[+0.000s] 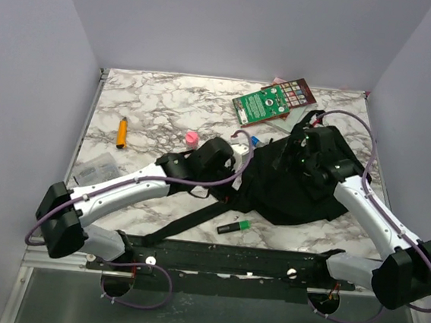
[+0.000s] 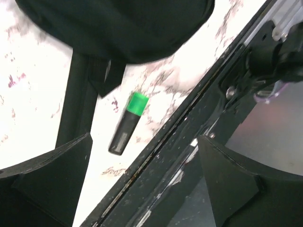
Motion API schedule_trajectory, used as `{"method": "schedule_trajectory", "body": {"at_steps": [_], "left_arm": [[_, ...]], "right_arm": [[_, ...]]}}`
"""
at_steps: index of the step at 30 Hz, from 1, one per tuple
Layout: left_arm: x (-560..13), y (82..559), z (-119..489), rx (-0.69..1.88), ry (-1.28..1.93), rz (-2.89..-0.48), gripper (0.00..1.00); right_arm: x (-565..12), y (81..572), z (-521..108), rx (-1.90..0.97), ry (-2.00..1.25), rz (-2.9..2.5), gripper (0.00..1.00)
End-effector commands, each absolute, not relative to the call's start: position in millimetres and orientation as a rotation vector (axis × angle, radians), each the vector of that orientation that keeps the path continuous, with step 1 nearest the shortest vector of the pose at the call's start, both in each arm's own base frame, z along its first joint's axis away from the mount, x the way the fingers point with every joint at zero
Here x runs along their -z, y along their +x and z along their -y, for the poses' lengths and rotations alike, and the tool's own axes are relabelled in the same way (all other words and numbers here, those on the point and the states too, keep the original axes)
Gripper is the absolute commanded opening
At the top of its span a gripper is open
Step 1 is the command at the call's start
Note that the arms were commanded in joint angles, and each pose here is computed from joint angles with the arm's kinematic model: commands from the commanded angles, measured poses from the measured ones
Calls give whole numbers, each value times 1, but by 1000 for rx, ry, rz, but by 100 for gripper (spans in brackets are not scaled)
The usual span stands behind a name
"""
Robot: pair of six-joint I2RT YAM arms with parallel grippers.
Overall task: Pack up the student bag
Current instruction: Adjust the student bag at the center of the board, then pick up the stationery from the center of the board.
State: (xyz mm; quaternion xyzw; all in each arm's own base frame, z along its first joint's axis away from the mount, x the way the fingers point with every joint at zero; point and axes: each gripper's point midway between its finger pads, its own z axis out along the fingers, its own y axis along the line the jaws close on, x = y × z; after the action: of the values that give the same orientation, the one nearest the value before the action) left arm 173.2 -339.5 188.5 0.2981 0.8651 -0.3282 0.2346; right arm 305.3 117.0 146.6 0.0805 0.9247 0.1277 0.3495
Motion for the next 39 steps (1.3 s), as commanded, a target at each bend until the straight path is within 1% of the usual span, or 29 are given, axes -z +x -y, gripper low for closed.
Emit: {"method": "schedule_trajectory", "body": {"at_steps": [1,7,13,18,20,26,31,36,39], "left_arm": [[-142,147,315,840,872,-2363,95],[-107,133,324,730,997,-2323,89],[-85,131,336,616,1059,-2304,82],[-68,135,335,544,1060,-2283,72],[-64,134,336,528,1080,-2265,70],[-42,125,338,472,1183,-2260,68],[-24,123,335,419,1203,-2289,64],[-7,125,327,326,1205,-2314,56],[-2,126,322,273,1199,-2313,48]], "right_arm": [[-138,262,-167,-501,75,-2482,79],[-144,243,-185,-647,43,-2469,79],[-138,235,-167,-553,64,-2476,79],[-126,230,-157,-504,99,-2483,78],[-127,230,-158,-521,103,-2473,78],[-127,230,-156,-515,119,-2465,78],[-130,231,-156,-522,126,-2450,78],[-128,230,-156,-520,131,-2455,78],[-128,229,-156,-521,140,-2460,78]]}}
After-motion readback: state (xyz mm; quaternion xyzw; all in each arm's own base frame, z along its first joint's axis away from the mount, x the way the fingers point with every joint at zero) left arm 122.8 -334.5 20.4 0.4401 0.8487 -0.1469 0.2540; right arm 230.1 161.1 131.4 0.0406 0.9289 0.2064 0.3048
